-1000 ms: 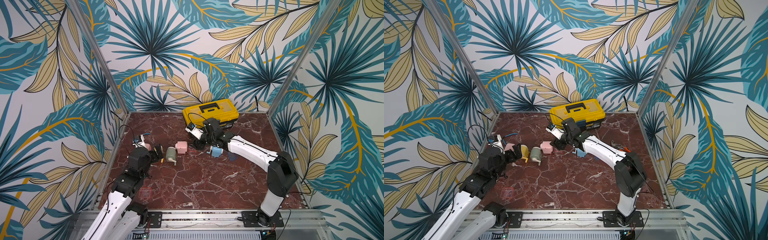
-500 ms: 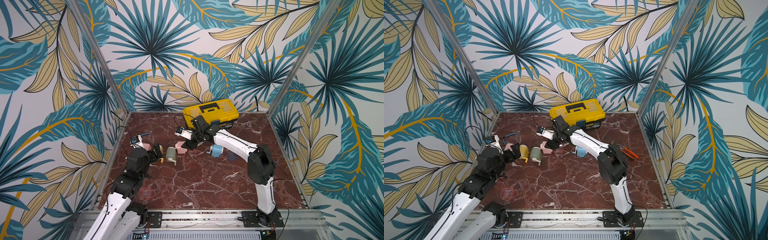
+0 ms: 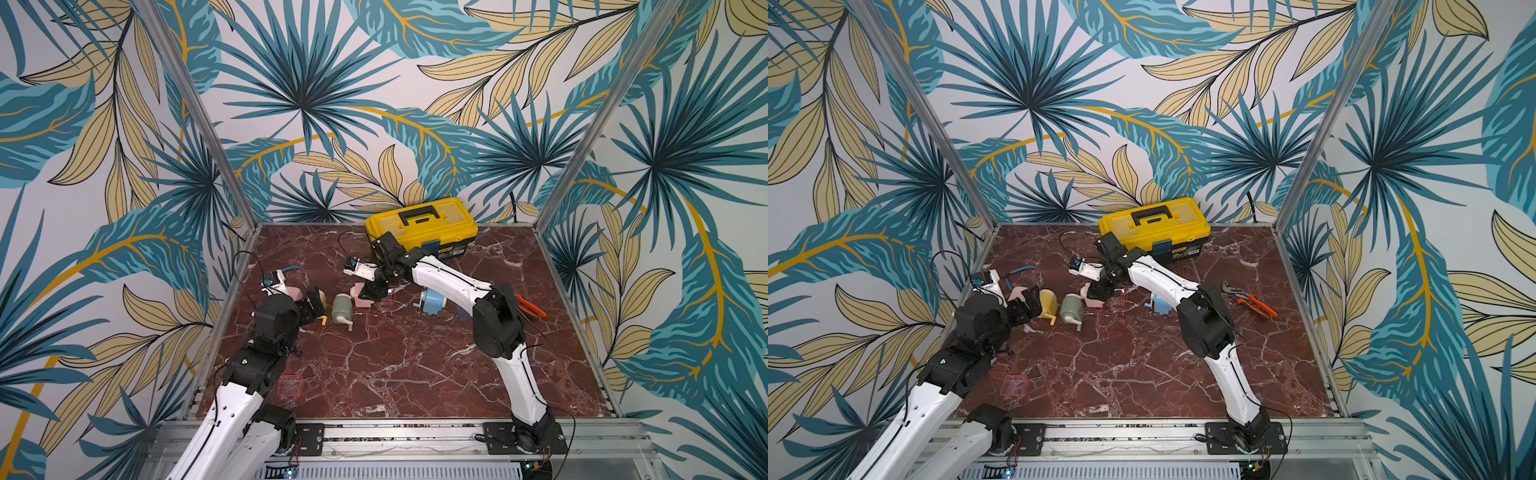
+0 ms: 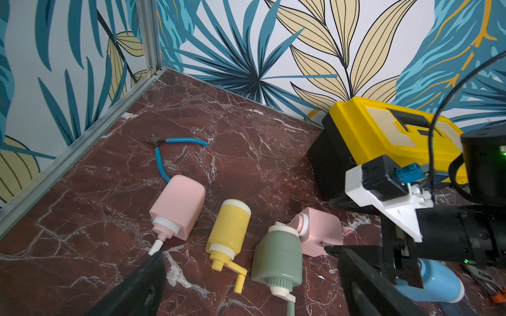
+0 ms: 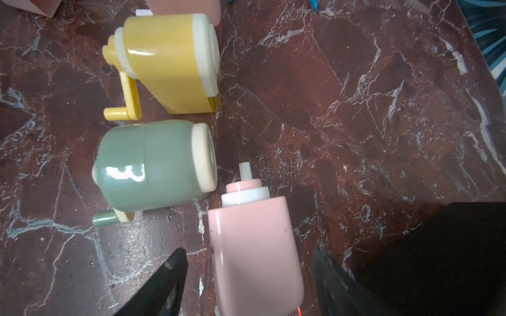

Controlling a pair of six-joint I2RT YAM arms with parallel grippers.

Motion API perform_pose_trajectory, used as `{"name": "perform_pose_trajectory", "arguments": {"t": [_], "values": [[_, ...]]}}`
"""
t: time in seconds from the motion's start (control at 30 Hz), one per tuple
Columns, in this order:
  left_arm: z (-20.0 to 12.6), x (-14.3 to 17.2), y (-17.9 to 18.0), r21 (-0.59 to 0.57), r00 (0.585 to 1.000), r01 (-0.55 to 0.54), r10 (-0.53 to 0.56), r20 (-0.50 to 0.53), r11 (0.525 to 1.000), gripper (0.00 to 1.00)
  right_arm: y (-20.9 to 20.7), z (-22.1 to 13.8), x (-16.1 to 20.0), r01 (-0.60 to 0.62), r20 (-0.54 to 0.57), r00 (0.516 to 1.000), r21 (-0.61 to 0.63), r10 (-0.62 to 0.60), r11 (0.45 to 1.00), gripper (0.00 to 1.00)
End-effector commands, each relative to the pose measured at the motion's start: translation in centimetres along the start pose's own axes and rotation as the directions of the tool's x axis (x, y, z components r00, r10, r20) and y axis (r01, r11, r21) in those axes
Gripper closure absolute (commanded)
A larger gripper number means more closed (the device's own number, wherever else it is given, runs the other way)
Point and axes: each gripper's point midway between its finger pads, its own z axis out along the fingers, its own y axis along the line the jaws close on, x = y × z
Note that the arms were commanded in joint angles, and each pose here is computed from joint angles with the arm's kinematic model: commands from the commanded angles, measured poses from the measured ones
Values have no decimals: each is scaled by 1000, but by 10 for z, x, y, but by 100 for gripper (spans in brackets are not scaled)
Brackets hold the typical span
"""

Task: Put the tray back into the pencil sharpener
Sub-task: Pick up the pencil sharpener from the center of the board.

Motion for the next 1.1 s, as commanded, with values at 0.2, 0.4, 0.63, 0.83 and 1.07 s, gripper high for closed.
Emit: {"name": "perform_pose_trajectory", "arguments": {"t": [0.2,0.4,0.63,0.83,1.07], "values": [[-8,-22,-9,34,999,2,-3,49,999,0,15,24,14,30,-63,997,-91,-36,995,32],[-8,-24,-10,36,999,4,-6,50,999,0,15,29,16,26,-73,997,-96,-33,995,38],[-9,-26,-11,35,999,5,-7,54,999,0,13,33,22,6,-97,995,-82,-14,997,34],[-11,-28,-11,39,998,9,-11,56,999,0,15,37,24,-2,-100,995,-92,-7,996,35],[-13,-30,-11,39,998,10,-13,61,999,0,17,37,24,-12,-95,995,-104,2,995,47]]}}
